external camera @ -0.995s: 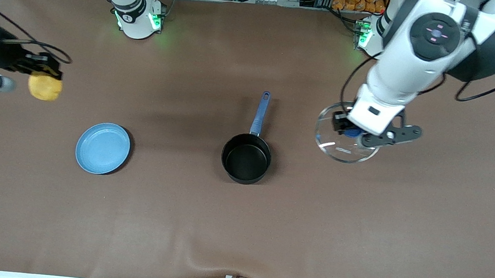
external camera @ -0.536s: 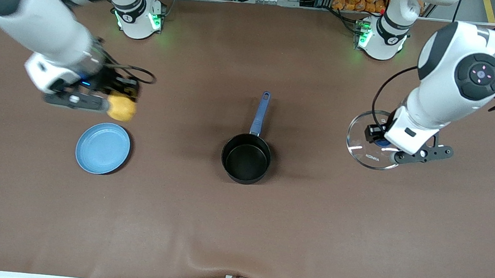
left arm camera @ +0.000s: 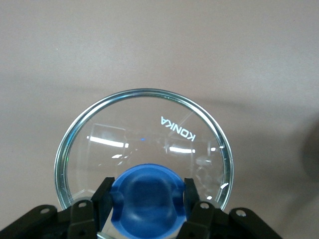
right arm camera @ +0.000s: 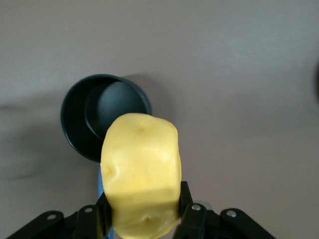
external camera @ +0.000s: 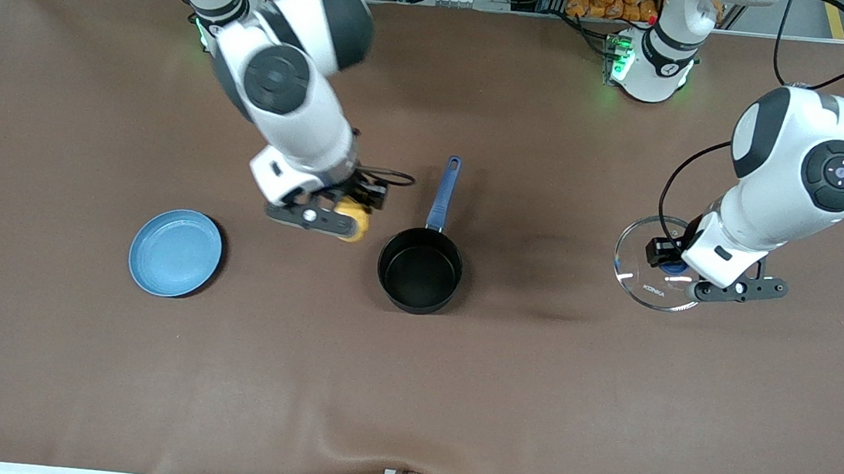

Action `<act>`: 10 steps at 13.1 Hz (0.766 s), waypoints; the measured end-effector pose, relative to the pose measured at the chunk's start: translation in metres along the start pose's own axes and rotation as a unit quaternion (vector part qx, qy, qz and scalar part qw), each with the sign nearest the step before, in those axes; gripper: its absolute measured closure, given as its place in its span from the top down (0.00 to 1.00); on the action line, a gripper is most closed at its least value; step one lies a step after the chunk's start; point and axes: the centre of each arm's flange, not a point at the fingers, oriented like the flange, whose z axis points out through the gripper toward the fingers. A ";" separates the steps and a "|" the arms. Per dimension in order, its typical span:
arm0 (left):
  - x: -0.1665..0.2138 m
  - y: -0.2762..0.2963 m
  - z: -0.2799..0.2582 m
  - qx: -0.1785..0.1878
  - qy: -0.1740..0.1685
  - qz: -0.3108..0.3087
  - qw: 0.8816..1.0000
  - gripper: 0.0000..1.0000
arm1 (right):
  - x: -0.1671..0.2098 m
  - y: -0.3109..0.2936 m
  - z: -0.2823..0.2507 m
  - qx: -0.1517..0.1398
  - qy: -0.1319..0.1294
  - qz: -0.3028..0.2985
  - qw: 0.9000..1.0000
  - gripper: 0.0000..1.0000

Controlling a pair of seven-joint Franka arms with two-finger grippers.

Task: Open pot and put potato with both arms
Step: 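Carry the potato over the saucepan with the right gripper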

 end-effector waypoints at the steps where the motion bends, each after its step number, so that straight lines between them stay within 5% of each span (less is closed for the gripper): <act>1: 0.000 -0.004 0.009 -0.002 0.006 0.004 1.000 0.61 | 0.001 -0.015 0.021 -0.001 0.004 -0.006 1.000 0.53; 10: 0.005 -0.041 0.099 -0.010 0.031 0.009 0.999 0.61 | -0.006 -0.079 0.170 0.009 0.053 -0.046 0.998 0.53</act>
